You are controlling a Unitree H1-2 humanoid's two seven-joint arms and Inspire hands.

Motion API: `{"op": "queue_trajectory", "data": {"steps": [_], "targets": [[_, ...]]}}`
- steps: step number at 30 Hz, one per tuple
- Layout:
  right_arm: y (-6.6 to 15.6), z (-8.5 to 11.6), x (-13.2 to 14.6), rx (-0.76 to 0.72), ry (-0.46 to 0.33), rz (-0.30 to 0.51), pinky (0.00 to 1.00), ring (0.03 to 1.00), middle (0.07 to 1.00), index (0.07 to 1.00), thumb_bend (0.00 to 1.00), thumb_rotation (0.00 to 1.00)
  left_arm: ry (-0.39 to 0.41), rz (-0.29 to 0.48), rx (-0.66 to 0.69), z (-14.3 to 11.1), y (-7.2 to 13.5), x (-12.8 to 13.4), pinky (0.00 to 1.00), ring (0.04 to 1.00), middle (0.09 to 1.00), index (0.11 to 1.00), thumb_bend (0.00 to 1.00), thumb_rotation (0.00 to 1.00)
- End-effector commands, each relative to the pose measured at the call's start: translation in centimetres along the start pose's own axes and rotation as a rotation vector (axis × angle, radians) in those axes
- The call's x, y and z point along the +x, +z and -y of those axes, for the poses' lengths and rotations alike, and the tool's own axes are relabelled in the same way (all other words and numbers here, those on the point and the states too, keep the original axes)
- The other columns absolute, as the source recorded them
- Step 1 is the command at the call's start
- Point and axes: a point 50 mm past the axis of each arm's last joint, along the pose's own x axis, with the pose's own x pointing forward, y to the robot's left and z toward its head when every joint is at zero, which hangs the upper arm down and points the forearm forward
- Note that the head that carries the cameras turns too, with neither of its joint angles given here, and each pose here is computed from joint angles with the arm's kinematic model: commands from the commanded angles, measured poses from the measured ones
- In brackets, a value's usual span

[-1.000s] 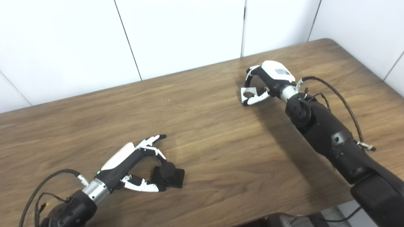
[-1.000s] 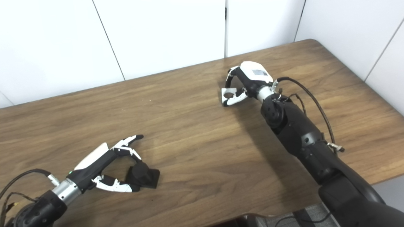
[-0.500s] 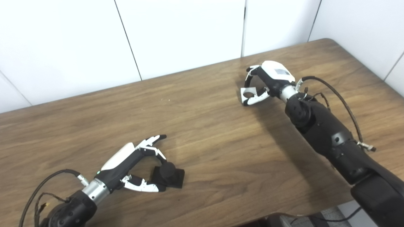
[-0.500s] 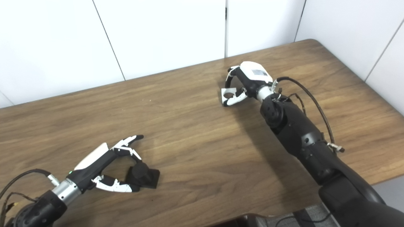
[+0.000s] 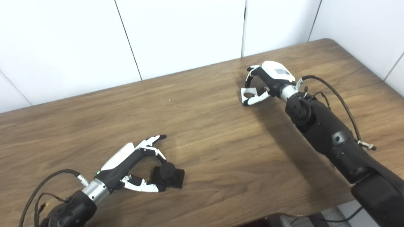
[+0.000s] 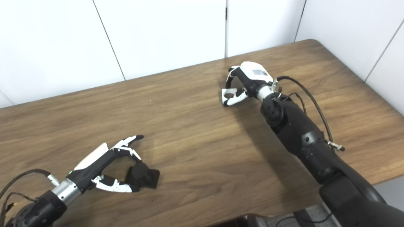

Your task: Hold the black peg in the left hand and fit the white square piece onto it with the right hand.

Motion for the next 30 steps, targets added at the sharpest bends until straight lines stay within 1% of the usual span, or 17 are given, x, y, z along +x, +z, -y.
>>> {"op": "queue_trajectory", "data": {"steps": [1, 8, 15, 30], "targets": [[-1.32, -1.13, -0.42, -0.039, 0.079, -0.054, 0.86, 0.879, 0.875, 0.497, 0.52, 0.15, -0.037, -0.055, 0.021, -0.06, -0.90, -1.14, 1.00, 1.000, 0.990, 0.488, 0.52, 0.06], [-1.35, -1.20, -0.49, -0.033, 0.093, -0.064, 0.88, 0.888, 0.880, 0.497, 0.52, 0.15, -0.036, -0.057, 0.023, -0.02, -0.85, -1.24, 1.00, 1.000, 0.989, 0.488, 0.52, 0.06], [-1.46, -1.43, -0.44, -0.036, 0.134, -0.086, 0.89, 0.912, 0.897, 0.497, 0.52, 0.15, -0.037, -0.056, 0.025, -0.01, -0.89, -1.34, 1.00, 1.000, 0.988, 0.488, 0.52, 0.06], [-1.99, -1.70, -0.59, -0.036, 0.174, -0.105, 0.89, 0.923, 0.904, 0.497, 0.52, 0.16, -0.037, -0.058, 0.021, -0.10, -0.85, -1.38, 1.00, 1.000, 0.989, 0.488, 0.52, 0.07]]}}
